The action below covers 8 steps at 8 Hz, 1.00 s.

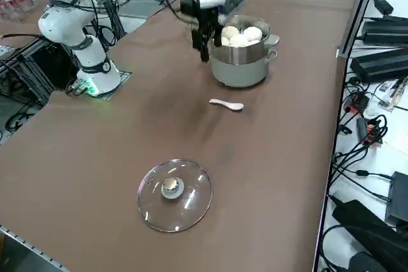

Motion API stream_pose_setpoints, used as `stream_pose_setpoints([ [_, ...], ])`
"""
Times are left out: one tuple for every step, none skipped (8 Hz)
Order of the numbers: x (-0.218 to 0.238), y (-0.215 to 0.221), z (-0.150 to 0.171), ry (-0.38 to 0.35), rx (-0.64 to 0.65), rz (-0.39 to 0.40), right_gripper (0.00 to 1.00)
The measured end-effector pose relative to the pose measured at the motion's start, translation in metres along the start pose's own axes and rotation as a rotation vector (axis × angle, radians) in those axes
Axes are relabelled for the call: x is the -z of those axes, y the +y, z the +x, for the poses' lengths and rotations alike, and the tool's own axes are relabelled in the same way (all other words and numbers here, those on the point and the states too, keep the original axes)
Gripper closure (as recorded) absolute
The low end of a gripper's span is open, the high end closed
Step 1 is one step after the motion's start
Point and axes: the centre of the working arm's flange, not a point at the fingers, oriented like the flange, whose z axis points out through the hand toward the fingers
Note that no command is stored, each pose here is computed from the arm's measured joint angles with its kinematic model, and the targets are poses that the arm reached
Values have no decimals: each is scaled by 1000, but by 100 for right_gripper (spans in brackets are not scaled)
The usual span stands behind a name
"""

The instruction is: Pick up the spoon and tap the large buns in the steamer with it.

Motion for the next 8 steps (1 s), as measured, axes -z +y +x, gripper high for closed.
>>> stream_pose_setpoints([
  [-32, 1, -7, 19, 0, 2, 2],
  [-61, 2, -13, 32, -1, 3, 3],
  [-87, 3, -17, 31, -1, 1, 3],
  [-111, 3, -19, 20, -1, -3, 4],
  [-132, 3, -18, 14, -1, -6, 4],
  [-148, 3, -17, 10, 0, -8, 5],
  [-161, 3, -16, 9, 0, -10, 6],
  [-170, 2, -15, 14, -1, -10, 7],
])
